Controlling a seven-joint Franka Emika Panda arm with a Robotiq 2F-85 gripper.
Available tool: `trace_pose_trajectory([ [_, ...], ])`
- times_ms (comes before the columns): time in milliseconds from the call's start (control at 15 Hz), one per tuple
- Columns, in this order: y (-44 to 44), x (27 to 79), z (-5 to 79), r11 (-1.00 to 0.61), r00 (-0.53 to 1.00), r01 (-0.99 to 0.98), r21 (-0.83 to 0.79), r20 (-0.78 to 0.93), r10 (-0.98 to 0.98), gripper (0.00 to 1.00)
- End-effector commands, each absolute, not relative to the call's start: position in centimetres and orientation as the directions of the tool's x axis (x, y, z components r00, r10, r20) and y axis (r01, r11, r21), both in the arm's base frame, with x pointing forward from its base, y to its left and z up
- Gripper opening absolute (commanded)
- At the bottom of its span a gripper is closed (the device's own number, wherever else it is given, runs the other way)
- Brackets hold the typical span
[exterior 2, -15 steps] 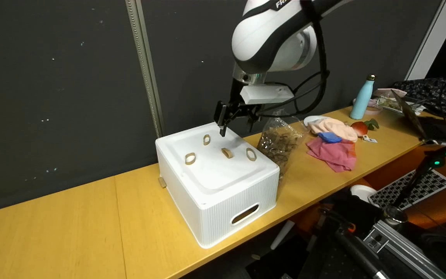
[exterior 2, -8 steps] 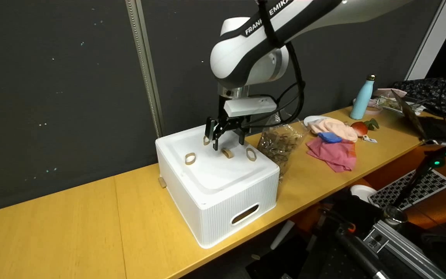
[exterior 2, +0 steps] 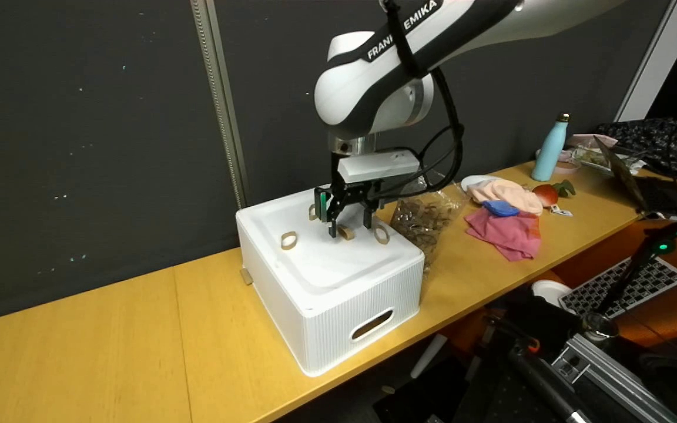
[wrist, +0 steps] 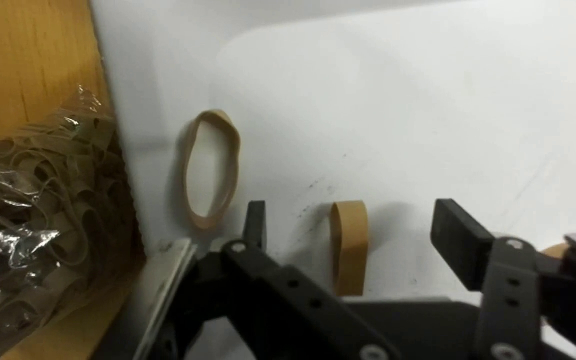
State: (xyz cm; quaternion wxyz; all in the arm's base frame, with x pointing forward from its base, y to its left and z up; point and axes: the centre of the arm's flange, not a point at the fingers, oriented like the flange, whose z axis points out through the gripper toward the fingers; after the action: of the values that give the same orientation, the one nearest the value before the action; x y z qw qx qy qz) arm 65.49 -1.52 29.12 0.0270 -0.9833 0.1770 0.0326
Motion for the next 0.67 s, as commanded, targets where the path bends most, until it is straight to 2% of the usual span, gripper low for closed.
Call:
trace_pose_trajectory([
  [0,-1.4,65.8,29.0,-0.937,0.935,-0.348,-0.018,-0.071,-0.346,0.53],
  [467,-0.4,64.8,29.3,-0.943,0.941,-0.333,-0.014,-0.067,-0.331,0.01],
  [600,-0.3,64.3,30.0,-0.944,0.942,-0.33,-0.011,-0.059,-0.329,0.0],
])
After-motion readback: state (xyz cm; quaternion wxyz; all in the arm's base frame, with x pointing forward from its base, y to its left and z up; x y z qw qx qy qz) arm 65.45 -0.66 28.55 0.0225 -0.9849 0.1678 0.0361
